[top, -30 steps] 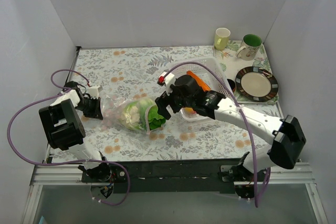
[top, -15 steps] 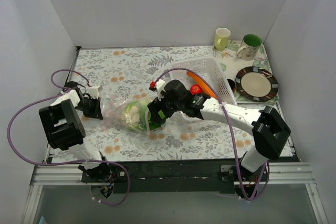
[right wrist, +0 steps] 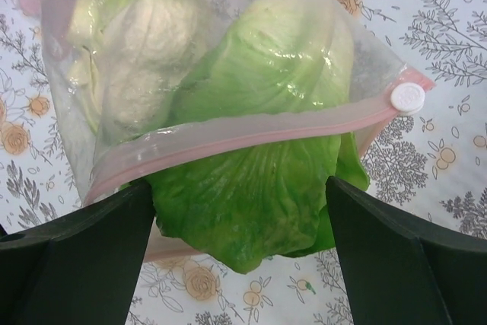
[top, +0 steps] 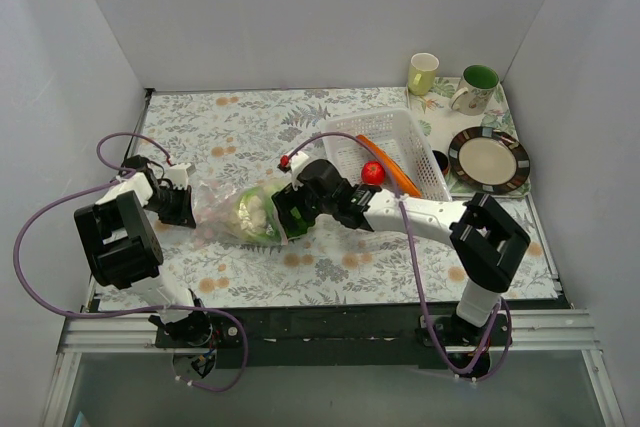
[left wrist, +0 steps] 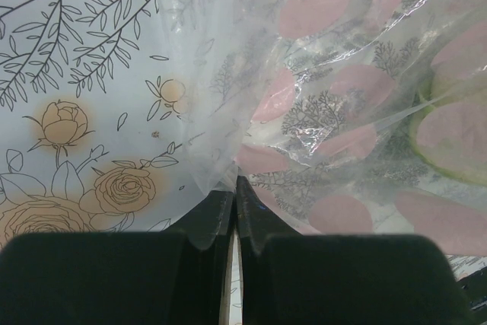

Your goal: Open the zip-top bag and remove the fake food

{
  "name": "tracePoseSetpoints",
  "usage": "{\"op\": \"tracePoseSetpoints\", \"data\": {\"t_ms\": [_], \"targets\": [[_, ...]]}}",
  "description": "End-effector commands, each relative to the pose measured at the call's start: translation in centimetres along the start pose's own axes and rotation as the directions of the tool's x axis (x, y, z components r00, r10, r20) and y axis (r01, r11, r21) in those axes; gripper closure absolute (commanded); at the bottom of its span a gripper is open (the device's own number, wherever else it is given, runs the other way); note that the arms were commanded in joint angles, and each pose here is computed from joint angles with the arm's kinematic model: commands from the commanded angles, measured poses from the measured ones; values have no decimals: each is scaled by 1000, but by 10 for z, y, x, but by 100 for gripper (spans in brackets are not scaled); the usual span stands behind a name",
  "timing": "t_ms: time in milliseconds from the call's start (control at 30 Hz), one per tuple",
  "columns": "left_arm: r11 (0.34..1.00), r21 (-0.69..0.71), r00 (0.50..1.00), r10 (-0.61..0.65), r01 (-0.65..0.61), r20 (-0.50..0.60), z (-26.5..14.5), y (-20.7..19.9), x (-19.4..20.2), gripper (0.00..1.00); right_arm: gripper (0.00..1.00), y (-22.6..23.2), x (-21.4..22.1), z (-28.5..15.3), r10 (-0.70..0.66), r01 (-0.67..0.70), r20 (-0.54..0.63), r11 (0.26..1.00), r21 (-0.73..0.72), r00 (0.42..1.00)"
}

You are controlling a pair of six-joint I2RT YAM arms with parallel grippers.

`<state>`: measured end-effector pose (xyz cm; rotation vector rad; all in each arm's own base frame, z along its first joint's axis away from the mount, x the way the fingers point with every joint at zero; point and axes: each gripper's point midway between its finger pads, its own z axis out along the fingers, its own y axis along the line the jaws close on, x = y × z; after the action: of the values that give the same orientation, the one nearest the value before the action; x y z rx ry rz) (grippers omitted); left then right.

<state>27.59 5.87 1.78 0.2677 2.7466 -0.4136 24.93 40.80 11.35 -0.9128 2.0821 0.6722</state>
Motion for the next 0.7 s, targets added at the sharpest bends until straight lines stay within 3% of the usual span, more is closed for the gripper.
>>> {"op": "tracePoseSetpoints", "data": {"t_ms": [0,100,200,233,267,300,400,667], "targets": [[998,-58,999,35,-35,-13,-4,9,5,100,2,11,-20,12,2,-1,98,1000,-16,995],[998,-58,999,36,-37,-16,-2,9,7,100,19,8,-6,18,-5,5,52,1000,-5,999],[998,-58,999,35,-36,-25,0,10,9,100,58,5,3,15,-16,16,36,1000,5,999],[998,-60,999,37,-38,-25,0,11,8,100,85,1,5,12,-16,16,32,1000,23,999],[998,-59,999,35,-36,-26,1,11,8,100,94,0,8,9,-22,21,24,999,31,999],[998,-58,999,37,-38,-24,1,11,7,100,99,-2,11,6,-27,27,17,999,45,999],[998,-54,999,35,-37,-30,3,11,9,100,99,-6,11,-12,-47,46,14,996,81,999],[996,-83,998,34,-39,-57,8,18,17,100,99,1,-40,-75,-84,81,25,993,88,996]]}}
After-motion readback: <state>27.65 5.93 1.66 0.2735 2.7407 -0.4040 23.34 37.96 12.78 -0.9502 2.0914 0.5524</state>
